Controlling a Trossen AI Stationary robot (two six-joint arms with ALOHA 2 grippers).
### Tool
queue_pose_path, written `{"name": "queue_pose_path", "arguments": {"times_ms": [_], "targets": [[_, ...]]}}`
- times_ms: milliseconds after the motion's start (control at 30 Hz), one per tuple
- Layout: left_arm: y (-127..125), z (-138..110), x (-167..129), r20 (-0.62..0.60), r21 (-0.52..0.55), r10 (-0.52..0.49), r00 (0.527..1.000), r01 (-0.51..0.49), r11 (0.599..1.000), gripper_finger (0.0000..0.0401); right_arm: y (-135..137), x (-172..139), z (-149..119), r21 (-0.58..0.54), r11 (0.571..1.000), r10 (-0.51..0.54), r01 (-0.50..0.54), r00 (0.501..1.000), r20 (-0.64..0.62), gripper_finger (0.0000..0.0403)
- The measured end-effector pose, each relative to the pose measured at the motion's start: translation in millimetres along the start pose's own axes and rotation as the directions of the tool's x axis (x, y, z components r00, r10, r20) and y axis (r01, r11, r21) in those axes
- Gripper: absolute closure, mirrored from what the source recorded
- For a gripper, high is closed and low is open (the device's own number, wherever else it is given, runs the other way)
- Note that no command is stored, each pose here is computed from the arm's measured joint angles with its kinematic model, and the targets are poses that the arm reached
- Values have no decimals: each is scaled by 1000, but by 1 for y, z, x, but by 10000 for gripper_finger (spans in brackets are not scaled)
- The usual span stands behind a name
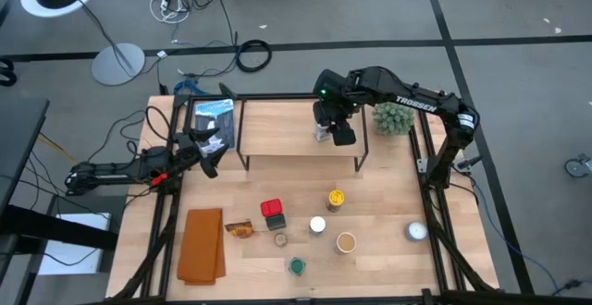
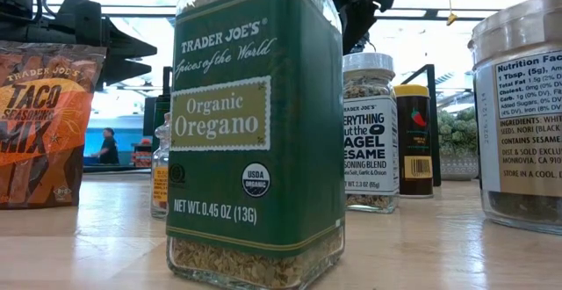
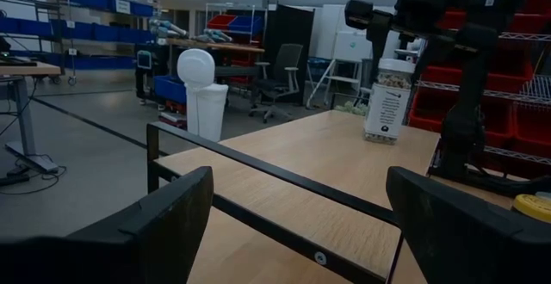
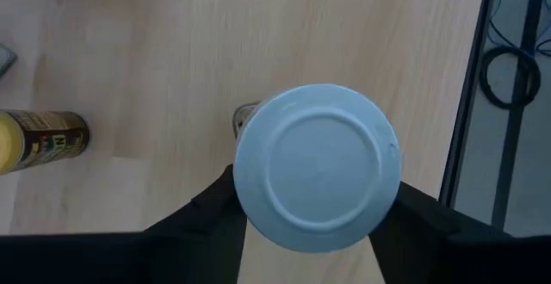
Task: Shelf spices
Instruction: Put the top white seasoning bottle on the shelf
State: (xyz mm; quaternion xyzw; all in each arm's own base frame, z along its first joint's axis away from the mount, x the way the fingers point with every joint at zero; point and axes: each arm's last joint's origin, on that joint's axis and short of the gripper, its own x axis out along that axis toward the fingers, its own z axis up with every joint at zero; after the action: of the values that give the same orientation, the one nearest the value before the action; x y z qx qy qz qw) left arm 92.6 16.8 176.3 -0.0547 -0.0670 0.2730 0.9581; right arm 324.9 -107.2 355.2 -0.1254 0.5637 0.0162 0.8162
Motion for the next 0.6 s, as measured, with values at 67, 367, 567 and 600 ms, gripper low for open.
{"name": "queue_pose_path", "arguments": {"times_ms": [67,367,567,600], "targets": [[0,0,0,0,0,0,1000,0,1000,50,0,0,0,11,1000,0,0,1000,0,211],[0,0,0,0,0,0,1000,0,1000,50,-8,0,-5,87,996,-5,5,1000,-10,200],[0,0,0,0,0,0,1000,0,1000,50,-24,0,-15,153,988,-26,29,999,-19,199],[0,0,0,0,0,0,1000,0,1000,50,-27,0,-17,163,986,-29,32,999,-22,199]]}}
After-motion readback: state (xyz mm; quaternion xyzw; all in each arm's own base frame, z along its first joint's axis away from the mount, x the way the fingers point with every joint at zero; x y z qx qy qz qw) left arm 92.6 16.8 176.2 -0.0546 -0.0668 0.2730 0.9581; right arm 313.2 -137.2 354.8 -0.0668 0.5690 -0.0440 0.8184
